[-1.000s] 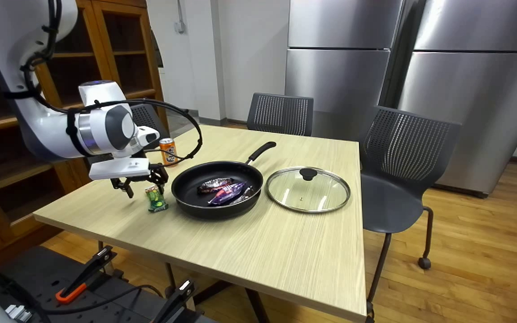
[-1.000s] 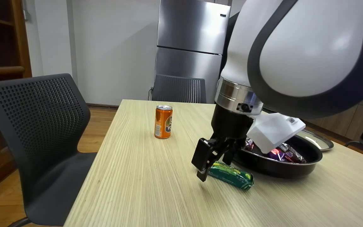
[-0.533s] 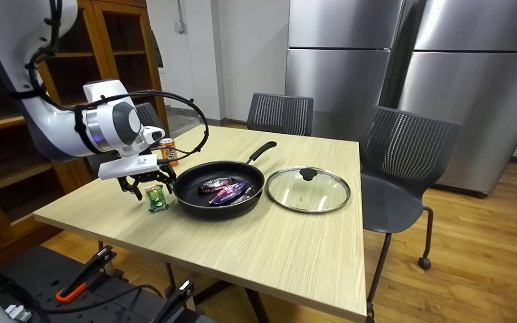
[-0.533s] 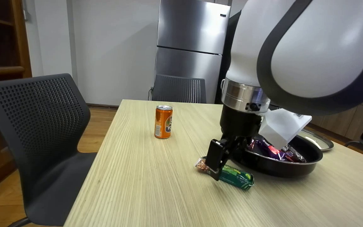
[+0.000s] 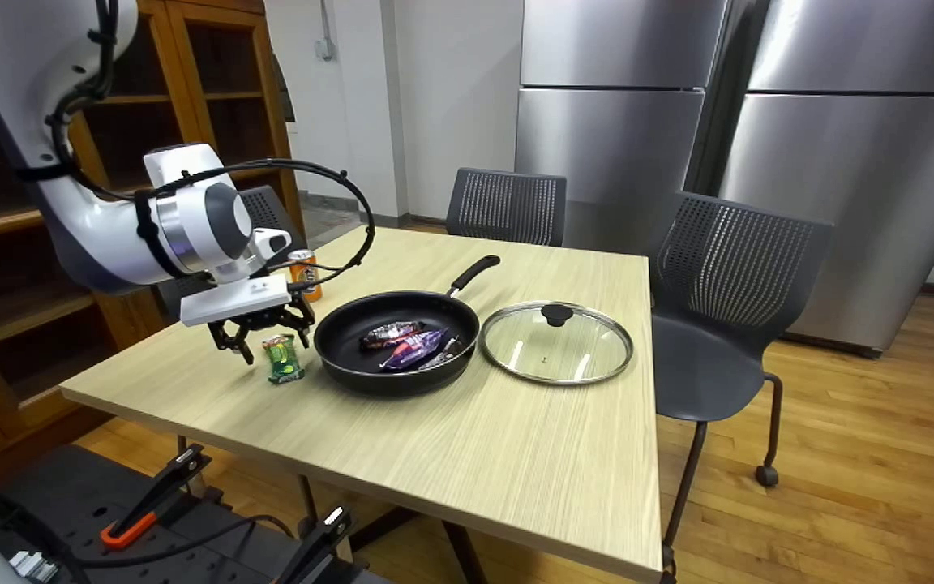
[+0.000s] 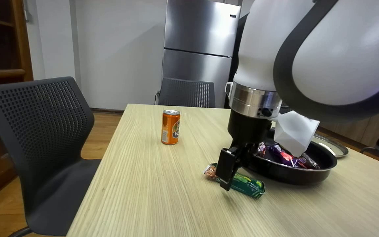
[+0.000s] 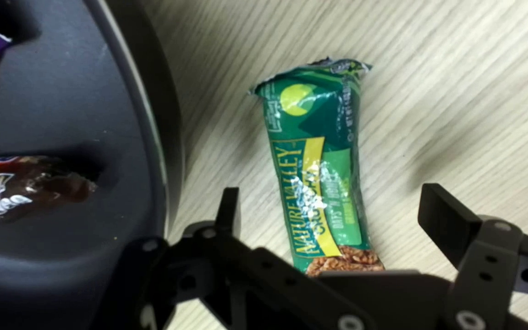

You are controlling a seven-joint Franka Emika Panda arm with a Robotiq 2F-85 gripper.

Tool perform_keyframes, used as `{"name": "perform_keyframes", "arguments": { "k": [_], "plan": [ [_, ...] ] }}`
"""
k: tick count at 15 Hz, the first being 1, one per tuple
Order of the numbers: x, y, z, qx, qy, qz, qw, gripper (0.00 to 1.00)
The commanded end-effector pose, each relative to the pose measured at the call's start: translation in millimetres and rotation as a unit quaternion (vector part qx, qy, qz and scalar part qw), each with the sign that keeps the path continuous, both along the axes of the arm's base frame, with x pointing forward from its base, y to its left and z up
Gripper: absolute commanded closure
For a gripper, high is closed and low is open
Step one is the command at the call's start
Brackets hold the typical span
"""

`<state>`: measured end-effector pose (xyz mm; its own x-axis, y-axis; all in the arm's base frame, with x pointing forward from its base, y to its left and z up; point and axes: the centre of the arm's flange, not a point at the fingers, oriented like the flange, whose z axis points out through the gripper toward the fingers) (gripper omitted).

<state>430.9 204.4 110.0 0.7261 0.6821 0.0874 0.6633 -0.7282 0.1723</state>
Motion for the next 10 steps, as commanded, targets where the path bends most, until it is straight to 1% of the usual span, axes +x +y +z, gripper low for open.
{"name": "perform_keyframes", "arguments": {
  "k": [1,10],
  "plan": [
    [0.5,4.3,5.7,0.001,0.011,0.030,0.9995,0.00],
    [1.4,5.3,2.5,0.001,0.016,0.038,0.9991,0.00]
  ]
}}
